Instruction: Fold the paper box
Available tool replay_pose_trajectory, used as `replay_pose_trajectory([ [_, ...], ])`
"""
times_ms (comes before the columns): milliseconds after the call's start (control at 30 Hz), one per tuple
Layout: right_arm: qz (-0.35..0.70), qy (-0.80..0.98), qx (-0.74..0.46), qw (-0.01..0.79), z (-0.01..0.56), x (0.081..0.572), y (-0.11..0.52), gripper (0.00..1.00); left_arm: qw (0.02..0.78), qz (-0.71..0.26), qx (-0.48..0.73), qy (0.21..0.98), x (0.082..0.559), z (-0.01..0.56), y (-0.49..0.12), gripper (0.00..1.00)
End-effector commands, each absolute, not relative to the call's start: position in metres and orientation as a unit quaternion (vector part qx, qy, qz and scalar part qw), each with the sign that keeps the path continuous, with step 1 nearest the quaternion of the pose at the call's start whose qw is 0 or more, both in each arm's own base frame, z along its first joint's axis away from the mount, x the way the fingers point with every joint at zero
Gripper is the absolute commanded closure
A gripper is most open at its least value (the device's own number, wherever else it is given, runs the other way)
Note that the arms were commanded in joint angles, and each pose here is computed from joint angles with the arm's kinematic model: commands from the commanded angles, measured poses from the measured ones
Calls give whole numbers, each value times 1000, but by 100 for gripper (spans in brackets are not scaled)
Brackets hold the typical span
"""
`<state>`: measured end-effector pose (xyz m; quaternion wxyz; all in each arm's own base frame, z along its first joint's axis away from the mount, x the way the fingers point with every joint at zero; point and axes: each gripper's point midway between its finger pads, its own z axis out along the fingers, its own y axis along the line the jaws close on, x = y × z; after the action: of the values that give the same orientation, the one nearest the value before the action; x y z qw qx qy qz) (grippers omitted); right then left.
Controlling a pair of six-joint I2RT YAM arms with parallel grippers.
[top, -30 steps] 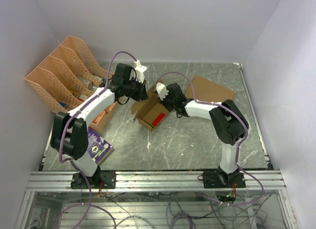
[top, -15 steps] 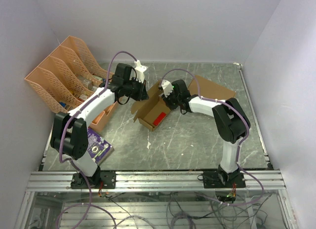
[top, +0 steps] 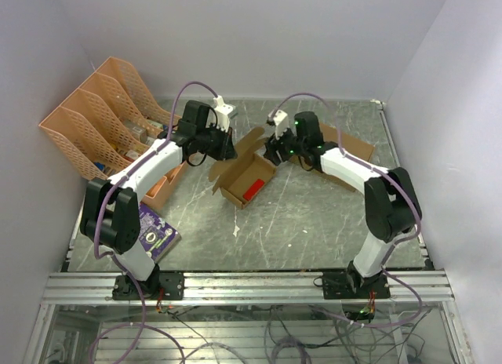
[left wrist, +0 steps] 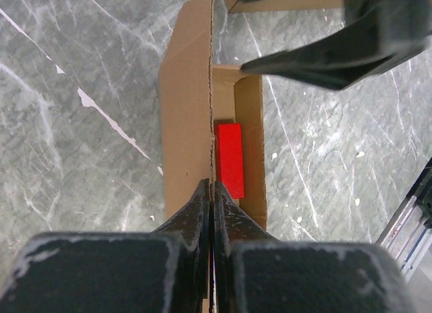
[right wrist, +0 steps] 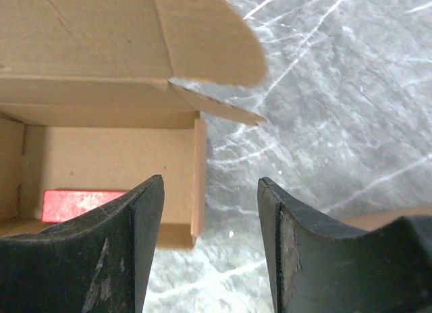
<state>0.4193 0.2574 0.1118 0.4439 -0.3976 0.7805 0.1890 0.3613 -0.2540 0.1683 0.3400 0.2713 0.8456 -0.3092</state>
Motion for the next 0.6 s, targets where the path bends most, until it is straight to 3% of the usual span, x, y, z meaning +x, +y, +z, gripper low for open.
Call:
replay_pose_trajectory([
  [0, 241, 778, -369, 448, 137, 403, 238, 45, 350, -333, 272, 832, 365, 184, -266, 93],
  [33, 242, 785, -350, 450, 139, 398, 230, 52, 349, -334, 270, 833, 365, 184, -266, 93],
  [167, 217, 859, -225, 405, 100, 373, 192, 99, 342, -335, 261, 838, 366, 183, -267, 93],
  [300, 175, 914, -101, 353, 66, 354, 168, 100, 334, -333, 242, 848, 367, 180, -272, 93],
  [567, 125, 948, -69, 286, 31, 354, 192, 100, 310, -324, 193, 872, 363, 173, -285, 93],
])
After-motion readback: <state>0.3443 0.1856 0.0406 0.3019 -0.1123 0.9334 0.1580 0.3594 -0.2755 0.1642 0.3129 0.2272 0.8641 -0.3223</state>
